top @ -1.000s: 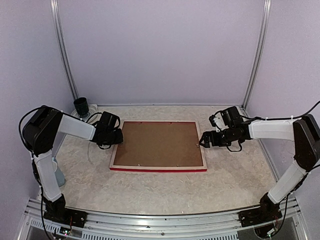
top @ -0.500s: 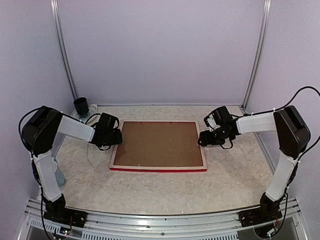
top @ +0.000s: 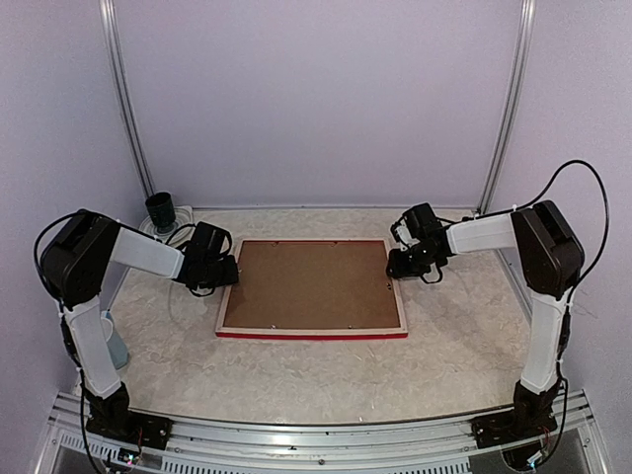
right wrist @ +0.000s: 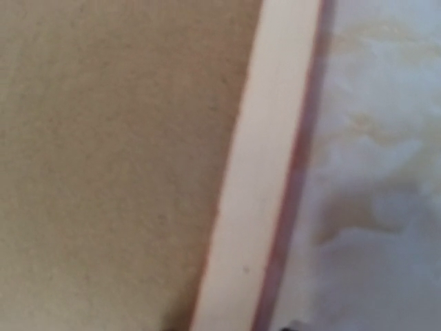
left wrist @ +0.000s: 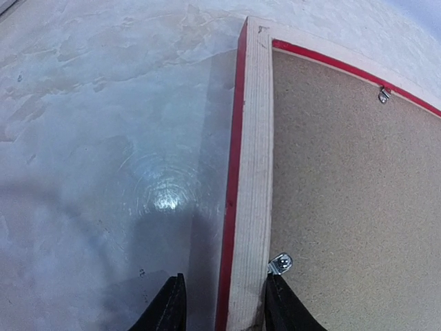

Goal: Put the photo into the frame
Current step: Press the fastener onto the backboard.

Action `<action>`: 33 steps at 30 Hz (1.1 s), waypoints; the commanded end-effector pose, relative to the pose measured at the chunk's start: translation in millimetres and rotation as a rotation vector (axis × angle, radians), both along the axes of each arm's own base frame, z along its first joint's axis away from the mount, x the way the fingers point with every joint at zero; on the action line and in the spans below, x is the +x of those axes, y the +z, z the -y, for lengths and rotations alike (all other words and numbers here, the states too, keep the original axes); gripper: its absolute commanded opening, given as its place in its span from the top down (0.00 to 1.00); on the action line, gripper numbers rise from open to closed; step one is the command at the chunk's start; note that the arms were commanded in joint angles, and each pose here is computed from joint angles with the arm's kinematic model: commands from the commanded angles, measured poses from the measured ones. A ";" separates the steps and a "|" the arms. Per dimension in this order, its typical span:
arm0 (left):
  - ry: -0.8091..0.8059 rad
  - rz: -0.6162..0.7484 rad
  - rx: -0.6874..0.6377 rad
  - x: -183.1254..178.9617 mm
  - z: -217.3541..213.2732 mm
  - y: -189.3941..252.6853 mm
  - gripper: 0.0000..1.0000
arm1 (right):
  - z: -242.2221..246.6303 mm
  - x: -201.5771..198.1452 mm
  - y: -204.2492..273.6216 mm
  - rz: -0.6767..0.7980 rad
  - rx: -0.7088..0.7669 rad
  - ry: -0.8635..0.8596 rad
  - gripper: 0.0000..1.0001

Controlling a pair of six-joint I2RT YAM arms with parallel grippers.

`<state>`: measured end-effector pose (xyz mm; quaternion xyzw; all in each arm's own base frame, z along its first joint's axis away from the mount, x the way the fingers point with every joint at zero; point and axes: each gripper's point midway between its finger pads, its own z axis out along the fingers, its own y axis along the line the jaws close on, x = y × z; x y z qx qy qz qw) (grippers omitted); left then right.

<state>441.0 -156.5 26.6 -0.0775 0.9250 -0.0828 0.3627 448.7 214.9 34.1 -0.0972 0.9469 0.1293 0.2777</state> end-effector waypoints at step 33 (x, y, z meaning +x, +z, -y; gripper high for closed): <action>-0.077 -0.075 0.075 -27.8 8.4 7.8 0.55 | -6.1 -1.5 -26.3 -0.080 -0.011 -0.002 0.93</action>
